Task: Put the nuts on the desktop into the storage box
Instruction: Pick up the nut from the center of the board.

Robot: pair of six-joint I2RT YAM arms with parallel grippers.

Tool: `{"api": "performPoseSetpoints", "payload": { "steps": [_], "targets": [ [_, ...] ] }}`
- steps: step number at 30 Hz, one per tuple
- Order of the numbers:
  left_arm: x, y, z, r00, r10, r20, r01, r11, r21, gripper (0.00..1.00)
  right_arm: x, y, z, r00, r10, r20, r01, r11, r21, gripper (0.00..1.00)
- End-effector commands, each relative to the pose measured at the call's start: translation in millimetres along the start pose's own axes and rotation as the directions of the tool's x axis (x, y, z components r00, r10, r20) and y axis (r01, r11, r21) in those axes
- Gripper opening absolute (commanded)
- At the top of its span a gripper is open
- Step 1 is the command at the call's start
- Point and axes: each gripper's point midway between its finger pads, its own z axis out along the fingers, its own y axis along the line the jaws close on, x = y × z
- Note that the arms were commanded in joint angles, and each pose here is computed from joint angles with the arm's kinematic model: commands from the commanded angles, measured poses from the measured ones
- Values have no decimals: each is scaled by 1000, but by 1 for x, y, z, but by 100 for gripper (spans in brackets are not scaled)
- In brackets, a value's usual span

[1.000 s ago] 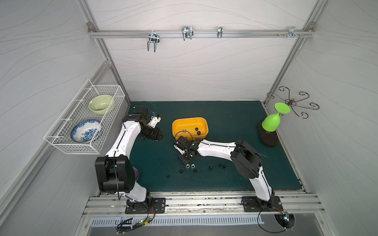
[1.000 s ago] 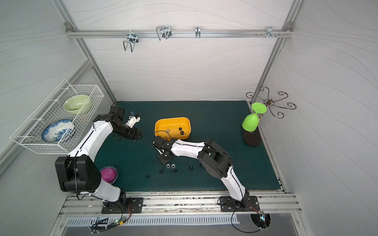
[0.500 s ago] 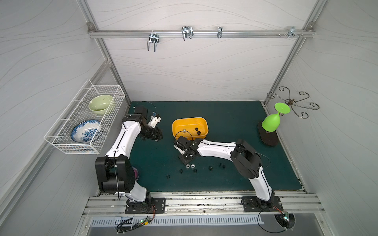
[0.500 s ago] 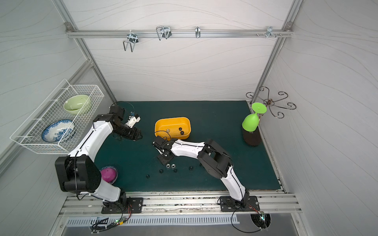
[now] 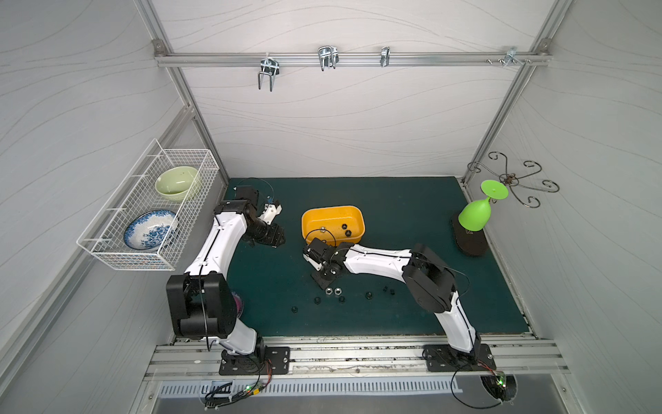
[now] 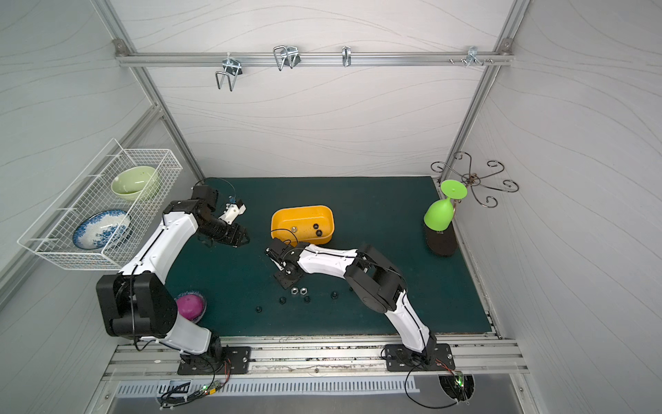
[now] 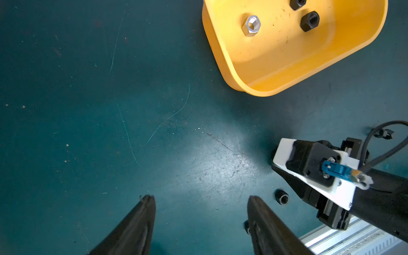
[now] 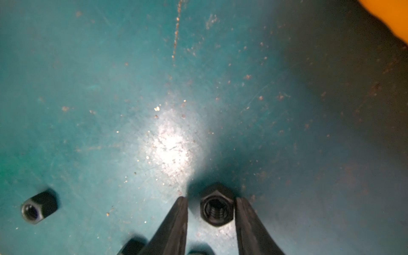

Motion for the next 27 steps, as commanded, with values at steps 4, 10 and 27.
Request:
{"api": "performPoseSetpoints", "payload": {
  "steps": [4,10,27],
  "targets": [
    [-2,-2,-4,1000,14,10,-14,1000,5,70,8,-4,11,999,-9,-39,10,1000,22,38],
    [-2,-2,-4,1000,14,9,-14,1000,6,70,9,-4,11,999,-10,-42,11,1000,22,32],
    [-1,-2,-3,1000,14,5,-14,1000,10,70,-6,-6,-13,999,-14,33,12,999,40,23]
  ]
}}
